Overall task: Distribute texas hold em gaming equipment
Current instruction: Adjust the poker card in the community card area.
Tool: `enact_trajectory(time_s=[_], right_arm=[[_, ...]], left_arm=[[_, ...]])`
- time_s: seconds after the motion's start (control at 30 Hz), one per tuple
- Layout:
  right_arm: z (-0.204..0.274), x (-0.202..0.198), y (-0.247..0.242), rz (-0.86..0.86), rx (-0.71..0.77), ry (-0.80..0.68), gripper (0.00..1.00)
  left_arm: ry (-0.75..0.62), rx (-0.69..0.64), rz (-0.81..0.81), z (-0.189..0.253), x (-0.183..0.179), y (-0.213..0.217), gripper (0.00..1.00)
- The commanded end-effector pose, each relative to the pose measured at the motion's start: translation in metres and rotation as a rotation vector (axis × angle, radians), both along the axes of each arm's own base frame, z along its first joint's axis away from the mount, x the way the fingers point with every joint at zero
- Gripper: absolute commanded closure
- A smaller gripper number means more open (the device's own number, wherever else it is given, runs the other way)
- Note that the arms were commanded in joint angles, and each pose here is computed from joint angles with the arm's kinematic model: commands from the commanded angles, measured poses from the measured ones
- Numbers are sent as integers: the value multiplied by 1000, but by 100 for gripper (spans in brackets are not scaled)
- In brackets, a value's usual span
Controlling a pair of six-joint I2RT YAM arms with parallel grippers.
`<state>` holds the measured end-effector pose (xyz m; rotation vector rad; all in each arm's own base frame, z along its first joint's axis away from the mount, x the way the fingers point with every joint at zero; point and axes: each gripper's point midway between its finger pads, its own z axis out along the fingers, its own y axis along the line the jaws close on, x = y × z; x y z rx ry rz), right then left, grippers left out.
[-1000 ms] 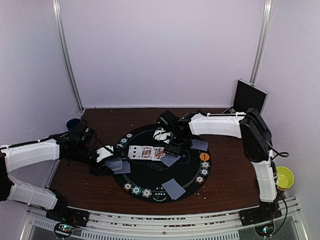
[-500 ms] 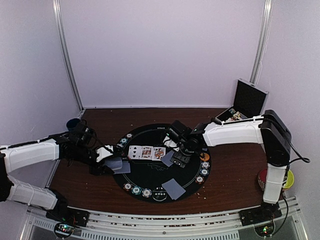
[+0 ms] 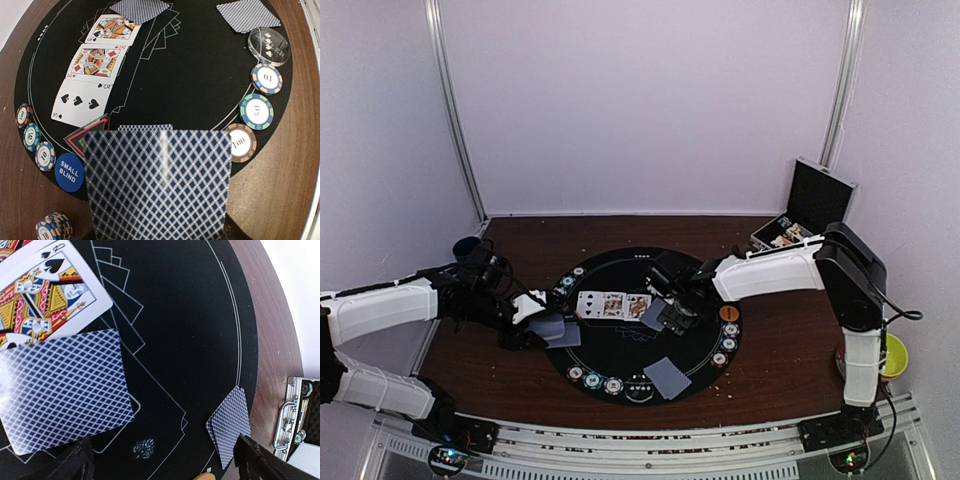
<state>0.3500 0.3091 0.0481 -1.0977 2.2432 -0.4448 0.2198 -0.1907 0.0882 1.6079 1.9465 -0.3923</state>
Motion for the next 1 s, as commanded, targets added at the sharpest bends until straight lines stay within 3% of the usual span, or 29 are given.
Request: enact_trajectory(time_s=[0.0, 0.33, 0.5, 0.7, 0.97], right_arm=[[-18, 15, -19, -92, -76, -49, 0], [-1, 37, -33, -189, -72, -124, 0], [19, 35, -22, -184, 1, -131, 0], [54, 3, 19, -60, 134, -122, 0], [37, -37, 63, 89, 74, -89, 0]], left_arm=[[-25, -29, -7, 6, 1, -4, 46], [-22, -27, -7, 5, 1, -4, 47], [-26, -28, -6, 6, 1, -4, 47], [-26, -27, -6, 6, 1, -4, 47], [-26, -26, -4, 6, 2, -4, 46]])
